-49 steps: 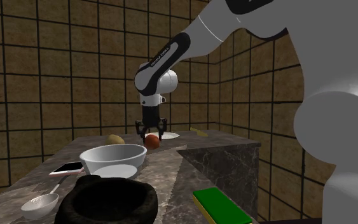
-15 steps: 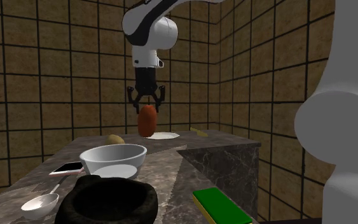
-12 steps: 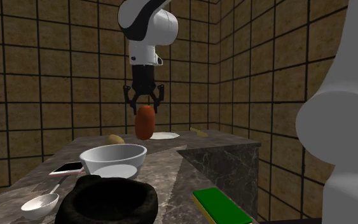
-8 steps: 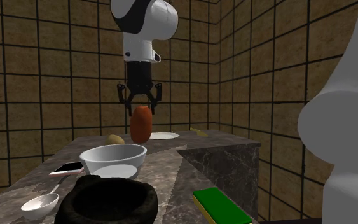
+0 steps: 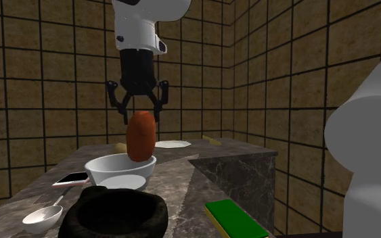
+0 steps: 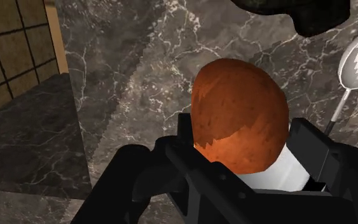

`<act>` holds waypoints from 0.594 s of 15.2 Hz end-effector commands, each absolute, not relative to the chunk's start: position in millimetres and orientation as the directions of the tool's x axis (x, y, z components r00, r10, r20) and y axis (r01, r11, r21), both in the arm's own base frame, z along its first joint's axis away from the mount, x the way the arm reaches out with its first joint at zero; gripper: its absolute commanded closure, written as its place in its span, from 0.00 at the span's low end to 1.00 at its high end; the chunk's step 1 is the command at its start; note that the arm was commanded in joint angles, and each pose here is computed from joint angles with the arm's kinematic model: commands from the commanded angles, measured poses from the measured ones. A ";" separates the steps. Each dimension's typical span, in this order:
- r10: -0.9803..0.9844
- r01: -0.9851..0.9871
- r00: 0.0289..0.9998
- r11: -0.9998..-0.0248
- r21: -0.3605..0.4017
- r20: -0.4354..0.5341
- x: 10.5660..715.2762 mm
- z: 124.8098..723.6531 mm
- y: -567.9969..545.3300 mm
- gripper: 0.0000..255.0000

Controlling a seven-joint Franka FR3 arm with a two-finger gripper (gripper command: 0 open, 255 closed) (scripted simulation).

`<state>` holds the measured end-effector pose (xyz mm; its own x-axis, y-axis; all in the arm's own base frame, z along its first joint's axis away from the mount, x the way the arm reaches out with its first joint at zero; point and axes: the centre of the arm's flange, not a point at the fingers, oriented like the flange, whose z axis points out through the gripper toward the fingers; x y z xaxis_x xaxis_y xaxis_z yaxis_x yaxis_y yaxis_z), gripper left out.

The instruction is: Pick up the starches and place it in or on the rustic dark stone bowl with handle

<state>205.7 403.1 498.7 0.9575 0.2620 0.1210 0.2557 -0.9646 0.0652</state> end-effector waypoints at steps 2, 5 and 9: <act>0.260 0.254 0.958 -0.965 0.065 0.121 166.4 499.6 403.7 1.00; 0.260 0.254 0.958 -0.965 0.065 0.121 126.9 501.1 406.8 1.00; 0.260 0.254 0.958 -0.965 0.065 0.121 74.3 503.0 410.9 1.00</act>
<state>86.7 408.6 499.8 0.9576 0.2613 0.1212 0.2550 -0.9648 0.0649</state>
